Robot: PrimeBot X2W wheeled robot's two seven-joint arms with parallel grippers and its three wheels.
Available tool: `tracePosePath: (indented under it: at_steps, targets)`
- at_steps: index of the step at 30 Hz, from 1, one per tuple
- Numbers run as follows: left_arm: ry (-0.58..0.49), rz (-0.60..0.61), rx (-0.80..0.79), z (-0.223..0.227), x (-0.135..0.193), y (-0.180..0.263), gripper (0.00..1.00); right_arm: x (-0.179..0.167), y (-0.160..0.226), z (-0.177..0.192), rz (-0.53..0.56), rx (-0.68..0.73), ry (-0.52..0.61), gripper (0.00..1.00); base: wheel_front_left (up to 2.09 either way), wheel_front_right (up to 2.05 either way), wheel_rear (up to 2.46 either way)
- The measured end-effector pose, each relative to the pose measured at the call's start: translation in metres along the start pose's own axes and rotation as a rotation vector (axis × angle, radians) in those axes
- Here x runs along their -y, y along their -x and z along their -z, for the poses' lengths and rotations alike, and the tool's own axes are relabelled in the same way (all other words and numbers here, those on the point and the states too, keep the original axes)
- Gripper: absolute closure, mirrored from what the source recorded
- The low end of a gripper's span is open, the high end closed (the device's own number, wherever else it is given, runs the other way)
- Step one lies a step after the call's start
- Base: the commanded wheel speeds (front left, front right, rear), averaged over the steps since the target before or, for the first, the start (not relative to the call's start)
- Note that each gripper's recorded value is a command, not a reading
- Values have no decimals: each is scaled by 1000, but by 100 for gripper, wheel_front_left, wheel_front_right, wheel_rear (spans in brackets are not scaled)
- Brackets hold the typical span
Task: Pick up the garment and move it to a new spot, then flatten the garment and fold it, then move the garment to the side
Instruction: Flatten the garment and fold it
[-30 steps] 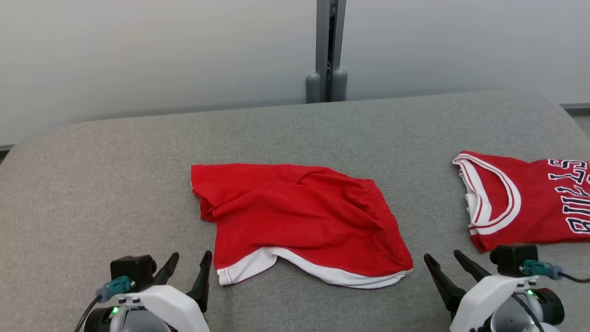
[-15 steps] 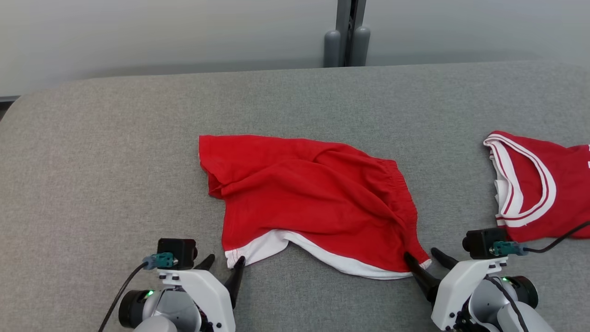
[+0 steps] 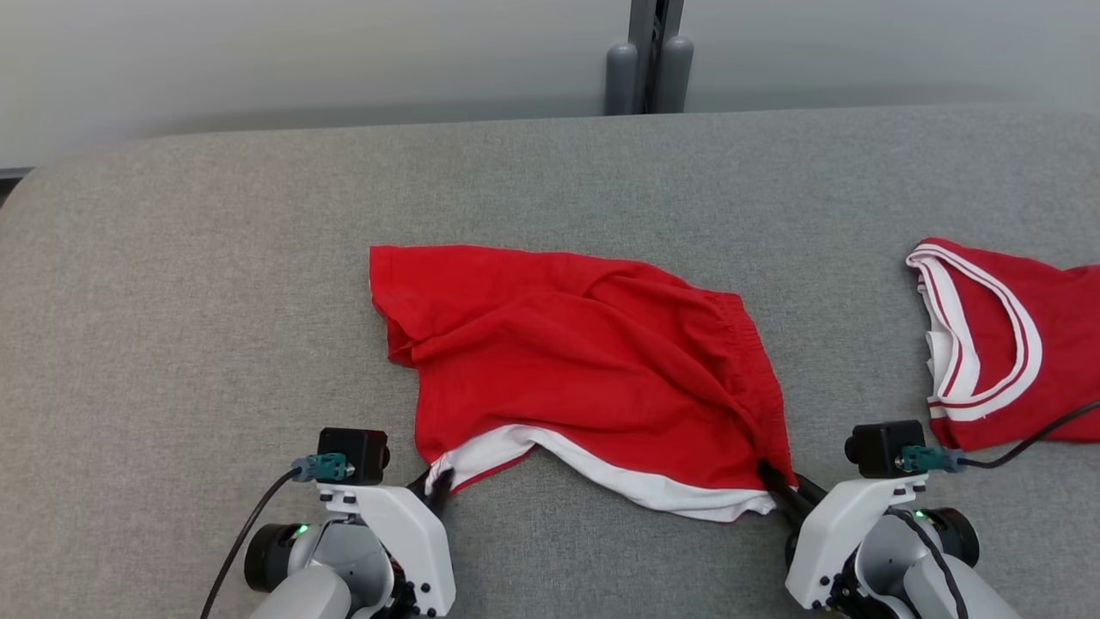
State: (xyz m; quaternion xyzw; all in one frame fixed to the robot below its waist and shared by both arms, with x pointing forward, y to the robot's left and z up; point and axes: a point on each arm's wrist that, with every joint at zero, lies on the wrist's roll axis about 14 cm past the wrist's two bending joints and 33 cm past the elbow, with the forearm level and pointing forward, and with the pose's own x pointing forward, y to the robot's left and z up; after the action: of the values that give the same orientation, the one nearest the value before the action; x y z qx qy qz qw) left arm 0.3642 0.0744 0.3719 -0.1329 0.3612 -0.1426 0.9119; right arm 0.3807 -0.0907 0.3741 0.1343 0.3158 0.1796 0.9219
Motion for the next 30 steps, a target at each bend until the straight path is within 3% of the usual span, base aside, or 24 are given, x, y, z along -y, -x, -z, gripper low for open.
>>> tracePosePath:
  at_steps: [13,19,22,30]
  targets:
    - [-29,19,189,-44,7,36,100,-11,35,-47,-48,237,-108,100,0,0,0]
    - [-97,47,278,-87,16,54,100,-17,52,-90,-95,339,-129,100,0,0,0]
    - [-173,56,333,-130,18,59,100,-18,54,-126,-123,391,-122,100,0,0,0]
    - [-291,69,374,-211,21,42,100,-20,39,-205,-168,448,-79,100,0,0,0]
